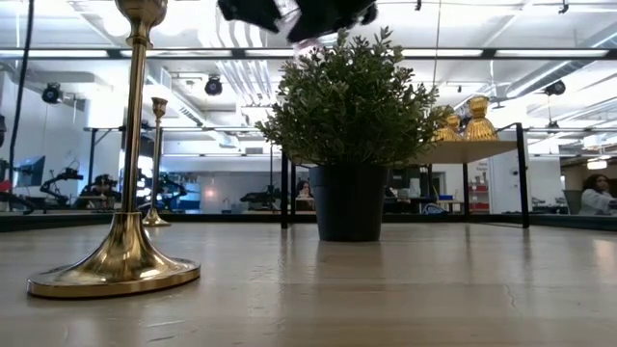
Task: Pick & Place candle stick holders
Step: Put the middle pink candle holder on the shelf
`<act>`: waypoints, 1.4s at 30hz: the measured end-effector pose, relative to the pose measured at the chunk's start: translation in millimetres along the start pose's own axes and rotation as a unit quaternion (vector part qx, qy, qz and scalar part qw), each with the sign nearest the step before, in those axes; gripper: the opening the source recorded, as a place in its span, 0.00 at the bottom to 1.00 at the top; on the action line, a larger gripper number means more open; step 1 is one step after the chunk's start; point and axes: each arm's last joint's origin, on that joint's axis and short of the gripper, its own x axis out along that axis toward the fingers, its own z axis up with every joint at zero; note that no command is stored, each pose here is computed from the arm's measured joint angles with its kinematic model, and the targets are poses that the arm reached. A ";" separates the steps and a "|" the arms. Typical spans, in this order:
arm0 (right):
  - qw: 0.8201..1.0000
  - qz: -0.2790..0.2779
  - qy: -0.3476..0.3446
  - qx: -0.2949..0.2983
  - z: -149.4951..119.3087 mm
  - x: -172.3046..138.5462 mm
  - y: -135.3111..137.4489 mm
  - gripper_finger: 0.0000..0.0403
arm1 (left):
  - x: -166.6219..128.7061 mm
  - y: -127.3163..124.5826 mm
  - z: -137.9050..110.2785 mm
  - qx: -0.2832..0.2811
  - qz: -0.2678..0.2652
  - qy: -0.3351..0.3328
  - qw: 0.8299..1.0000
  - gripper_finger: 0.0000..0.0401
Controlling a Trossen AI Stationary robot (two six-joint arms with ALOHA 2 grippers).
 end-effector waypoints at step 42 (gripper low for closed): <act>0.982 0.038 -0.113 0.148 -78.8 32.7 -152.8 0.27 | 22.3 -12.2 -152.6 -0.045 0.065 -0.287 0.955 0.59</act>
